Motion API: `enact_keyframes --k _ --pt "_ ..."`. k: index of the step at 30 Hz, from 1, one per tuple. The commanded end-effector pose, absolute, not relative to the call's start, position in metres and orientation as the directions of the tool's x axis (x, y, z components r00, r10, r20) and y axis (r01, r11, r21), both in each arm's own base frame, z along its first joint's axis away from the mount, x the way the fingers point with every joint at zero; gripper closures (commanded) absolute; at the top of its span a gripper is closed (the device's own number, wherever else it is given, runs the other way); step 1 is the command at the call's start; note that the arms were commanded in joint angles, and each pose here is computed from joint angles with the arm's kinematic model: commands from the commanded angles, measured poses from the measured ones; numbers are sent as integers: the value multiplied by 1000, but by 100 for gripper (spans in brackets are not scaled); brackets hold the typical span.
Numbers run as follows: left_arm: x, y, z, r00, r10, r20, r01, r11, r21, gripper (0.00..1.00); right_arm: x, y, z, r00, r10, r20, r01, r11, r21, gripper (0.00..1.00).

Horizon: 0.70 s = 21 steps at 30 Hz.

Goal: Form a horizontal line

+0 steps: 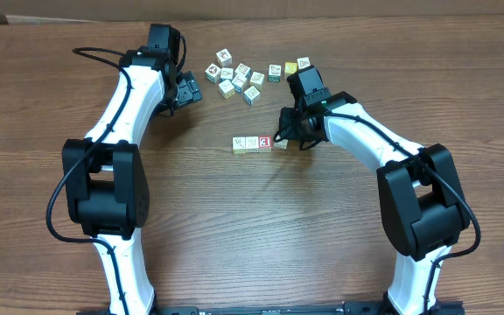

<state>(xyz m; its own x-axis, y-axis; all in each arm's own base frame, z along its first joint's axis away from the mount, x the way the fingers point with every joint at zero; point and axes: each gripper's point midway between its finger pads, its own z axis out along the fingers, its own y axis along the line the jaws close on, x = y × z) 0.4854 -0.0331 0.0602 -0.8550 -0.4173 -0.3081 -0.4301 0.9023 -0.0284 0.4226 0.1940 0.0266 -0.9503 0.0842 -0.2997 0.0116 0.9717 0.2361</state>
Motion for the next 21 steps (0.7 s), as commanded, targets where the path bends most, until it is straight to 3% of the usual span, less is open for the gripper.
enact_keyframes --k 1,21 --pt "490 -41 65 -860 -399 -319 -409 912 -38 0 422 195 40 -945 91 -314 8 967 256 82" --pt "490 -41 65 -860 -399 -319 -409 912 -38 0 417 198 39 -953 82 -291 1 963 269 82"
